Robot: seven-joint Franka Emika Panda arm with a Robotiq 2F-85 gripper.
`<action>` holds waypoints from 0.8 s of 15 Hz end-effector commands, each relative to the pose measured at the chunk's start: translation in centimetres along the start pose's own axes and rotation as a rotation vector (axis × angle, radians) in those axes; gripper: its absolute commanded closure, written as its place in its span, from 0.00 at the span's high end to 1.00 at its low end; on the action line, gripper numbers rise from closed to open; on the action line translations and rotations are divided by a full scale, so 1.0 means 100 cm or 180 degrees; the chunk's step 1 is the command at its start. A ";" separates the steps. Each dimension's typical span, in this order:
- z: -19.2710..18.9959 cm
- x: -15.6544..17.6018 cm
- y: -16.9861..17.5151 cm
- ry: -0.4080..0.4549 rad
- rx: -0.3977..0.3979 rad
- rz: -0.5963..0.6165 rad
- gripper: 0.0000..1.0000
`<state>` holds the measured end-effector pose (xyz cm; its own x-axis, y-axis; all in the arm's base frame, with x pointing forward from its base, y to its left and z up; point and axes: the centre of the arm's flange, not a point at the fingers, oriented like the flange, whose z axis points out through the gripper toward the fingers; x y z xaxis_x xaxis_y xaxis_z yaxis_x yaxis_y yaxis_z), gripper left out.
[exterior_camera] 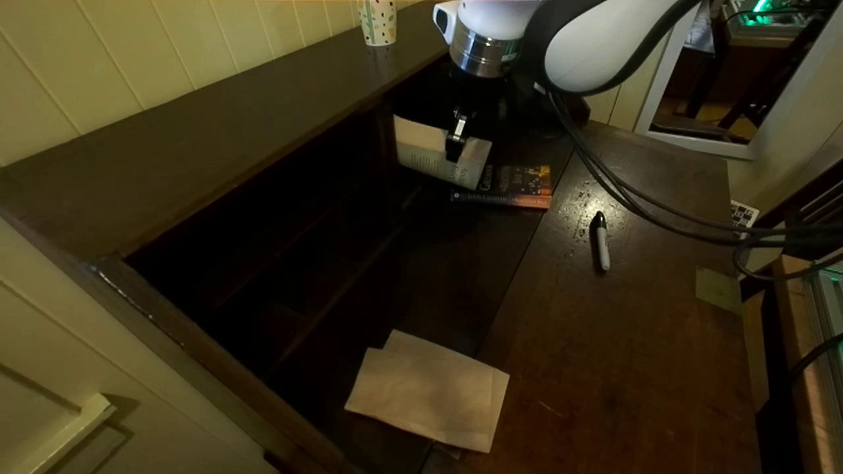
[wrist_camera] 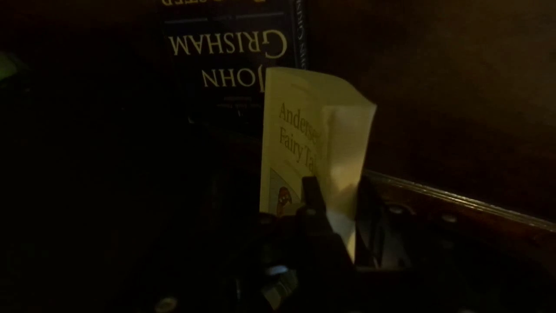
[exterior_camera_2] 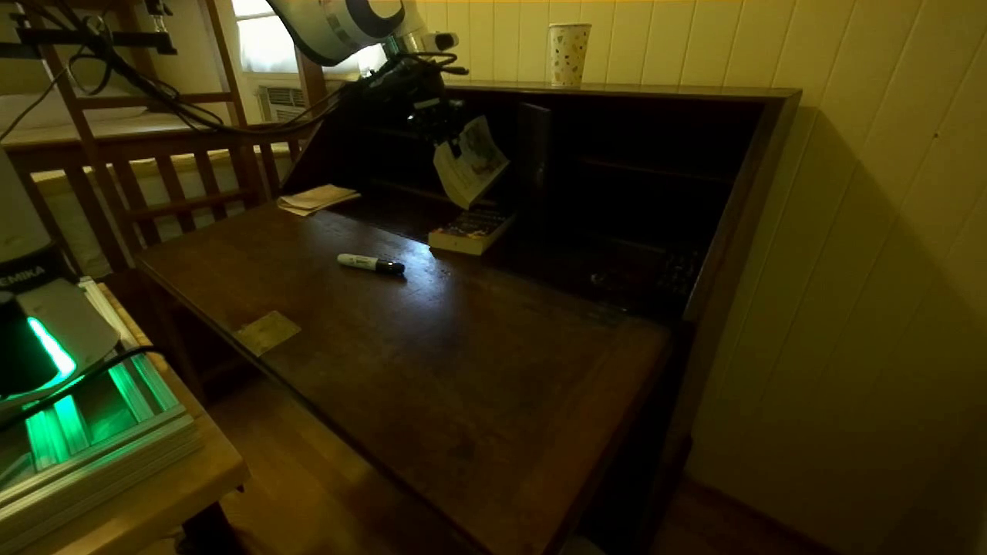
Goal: Put the white book in the top middle compartment
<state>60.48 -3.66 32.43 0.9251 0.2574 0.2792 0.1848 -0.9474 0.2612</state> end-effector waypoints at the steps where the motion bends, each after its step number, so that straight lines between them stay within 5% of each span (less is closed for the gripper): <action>1: 0.001 0.018 0.010 0.0137 0.0227 -0.0064 0.06; 12: 0.012 0.020 0.025 0.0294 0.0733 -0.0095 0.06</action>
<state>62.15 -5.14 31.57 0.9058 0.2725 0.3245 0.2613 -0.9621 0.0784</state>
